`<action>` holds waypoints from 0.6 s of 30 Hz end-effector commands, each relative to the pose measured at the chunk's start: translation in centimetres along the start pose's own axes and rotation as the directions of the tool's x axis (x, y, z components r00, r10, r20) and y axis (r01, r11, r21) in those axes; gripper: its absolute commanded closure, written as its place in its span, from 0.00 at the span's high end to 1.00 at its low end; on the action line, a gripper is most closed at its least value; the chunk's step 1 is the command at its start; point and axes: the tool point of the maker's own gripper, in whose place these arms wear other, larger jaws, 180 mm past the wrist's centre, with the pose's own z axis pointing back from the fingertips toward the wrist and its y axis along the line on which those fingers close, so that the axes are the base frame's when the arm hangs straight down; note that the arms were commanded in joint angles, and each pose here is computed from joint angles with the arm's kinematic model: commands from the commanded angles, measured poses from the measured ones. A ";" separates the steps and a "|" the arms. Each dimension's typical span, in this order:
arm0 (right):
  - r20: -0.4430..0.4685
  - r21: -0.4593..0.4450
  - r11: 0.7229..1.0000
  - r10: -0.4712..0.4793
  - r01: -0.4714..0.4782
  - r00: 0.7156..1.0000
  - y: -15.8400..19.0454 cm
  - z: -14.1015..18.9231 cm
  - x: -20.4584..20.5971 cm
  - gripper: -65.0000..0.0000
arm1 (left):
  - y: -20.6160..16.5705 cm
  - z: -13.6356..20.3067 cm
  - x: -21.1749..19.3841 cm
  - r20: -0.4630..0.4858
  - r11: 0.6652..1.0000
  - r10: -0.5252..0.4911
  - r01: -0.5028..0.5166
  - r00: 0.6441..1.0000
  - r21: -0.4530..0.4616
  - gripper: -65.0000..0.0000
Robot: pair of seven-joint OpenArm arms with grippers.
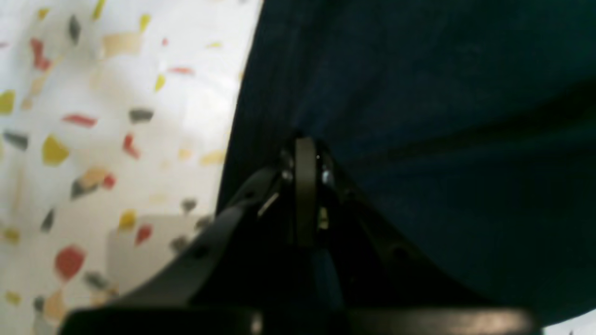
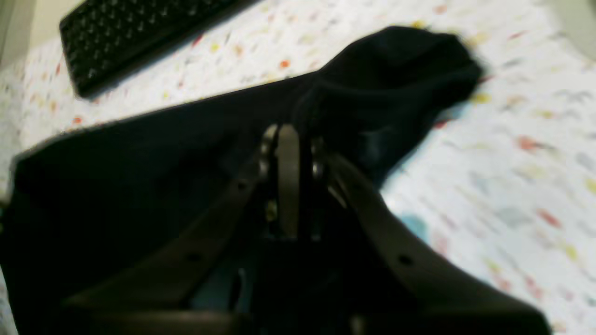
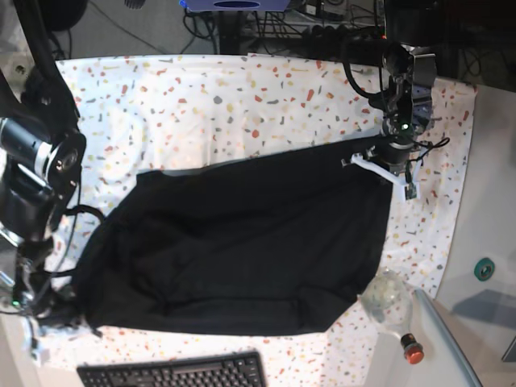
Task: Layout the t-shirt on the table in an organized manner, then fold the t-shirt properly
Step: 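Grasp the shirt edges with both grippers and pull to straighten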
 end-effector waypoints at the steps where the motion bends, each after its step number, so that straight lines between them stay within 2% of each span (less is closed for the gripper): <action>1: 0.092 0.033 0.999 -0.012 0.009 0.996 1.4 0.0 3.9 0.00 | 0.2 0.2 1.7 0.048 1.000 -0.010 0.010 0.999 0.003 0.00; 5: 0.069 0.097 0.994 -0.054 0.047 0.996 4.1 -1.6 3.4 0.00 | 0.5 0.6 3.1 0.081 1.000 -0.027 0.027 0.996 0.004 0.00; 6: 0.058 0.109 0.993 -0.054 0.047 0.997 4.7 -1.7 3.3 0.09 | 0.7 0.7 3.3 0.083 1.000 -0.030 0.029 0.996 0.006 0.00; 8: 0.032 0.129 0.991 -0.024 0.020 0.999 6.3 -2.1 2.4 0.32 | 0.7 0.7 3.4 0.085 0.999 -0.032 0.032 0.996 0.007 0.00; 10: -0.041 0.110 0.989 0.099 -0.094 0.994 6.1 -2.1 0.9 0.49 | 0.7 0.7 3.5 0.087 0.999 -0.032 0.032 0.996 0.007 0.00; 13: -0.102 0.077 0.979 0.195 -0.187 0.976 4.4 -1.7 -0.3 0.48 | 0.8 0.7 3.5 0.087 0.999 -0.034 0.033 0.996 0.008 0.00; 15: -0.081 0.063 0.978 0.203 -0.198 0.976 3.0 -0.7 -0.7 0.46 | 0.8 0.7 3.5 0.087 0.999 -0.034 0.033 0.996 0.008 0.00; 18: -0.076 -0.021 0.971 0.237 -0.239 0.969 -0.8 3.0 -2.7 0.47 | 1.5 0.8 3.6 0.090 0.999 -0.027 0.025 0.996 0.022 0.00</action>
